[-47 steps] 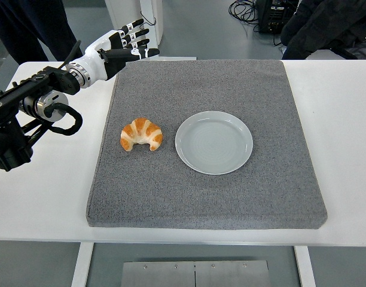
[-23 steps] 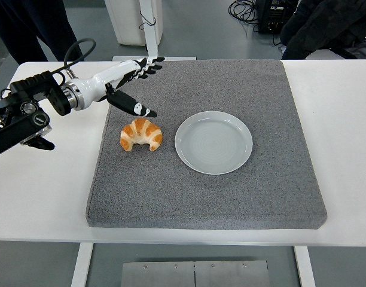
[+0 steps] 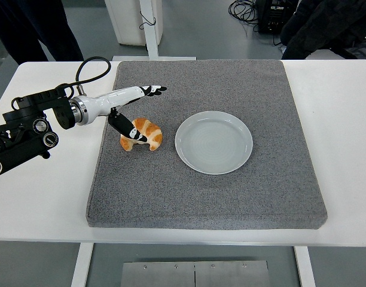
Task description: Place the bread on the plate
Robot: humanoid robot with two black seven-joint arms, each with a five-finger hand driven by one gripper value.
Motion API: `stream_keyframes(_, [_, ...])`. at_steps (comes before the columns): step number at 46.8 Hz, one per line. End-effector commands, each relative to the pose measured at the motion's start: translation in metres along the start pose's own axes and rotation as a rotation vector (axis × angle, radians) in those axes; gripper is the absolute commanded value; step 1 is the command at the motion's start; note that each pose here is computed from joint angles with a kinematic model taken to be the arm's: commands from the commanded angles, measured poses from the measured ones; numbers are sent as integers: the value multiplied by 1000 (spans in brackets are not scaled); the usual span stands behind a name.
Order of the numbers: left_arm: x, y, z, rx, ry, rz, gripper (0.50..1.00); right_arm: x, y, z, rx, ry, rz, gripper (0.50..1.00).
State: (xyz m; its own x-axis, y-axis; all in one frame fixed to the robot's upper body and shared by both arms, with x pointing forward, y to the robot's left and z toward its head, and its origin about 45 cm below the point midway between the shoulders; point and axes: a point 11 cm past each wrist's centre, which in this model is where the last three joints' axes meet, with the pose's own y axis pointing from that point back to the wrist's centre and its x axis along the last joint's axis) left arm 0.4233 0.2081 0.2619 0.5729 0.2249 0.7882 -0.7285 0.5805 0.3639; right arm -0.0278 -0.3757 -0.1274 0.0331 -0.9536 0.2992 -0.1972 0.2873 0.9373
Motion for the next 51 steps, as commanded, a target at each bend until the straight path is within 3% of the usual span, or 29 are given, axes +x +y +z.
stream_keyframes(1, [0, 0, 1, 1, -37, -2, 987, 0, 0, 1, -1, 1, 0, 1000])
stream_keyframes(15, [9, 13, -11, 28, -115, 7, 987, 0, 0, 0, 0, 1, 0, 1000])
stream_keyframes(51, [-19, -4, -19, 46, -176, -5, 983, 0, 0, 0, 0, 1, 0, 1000])
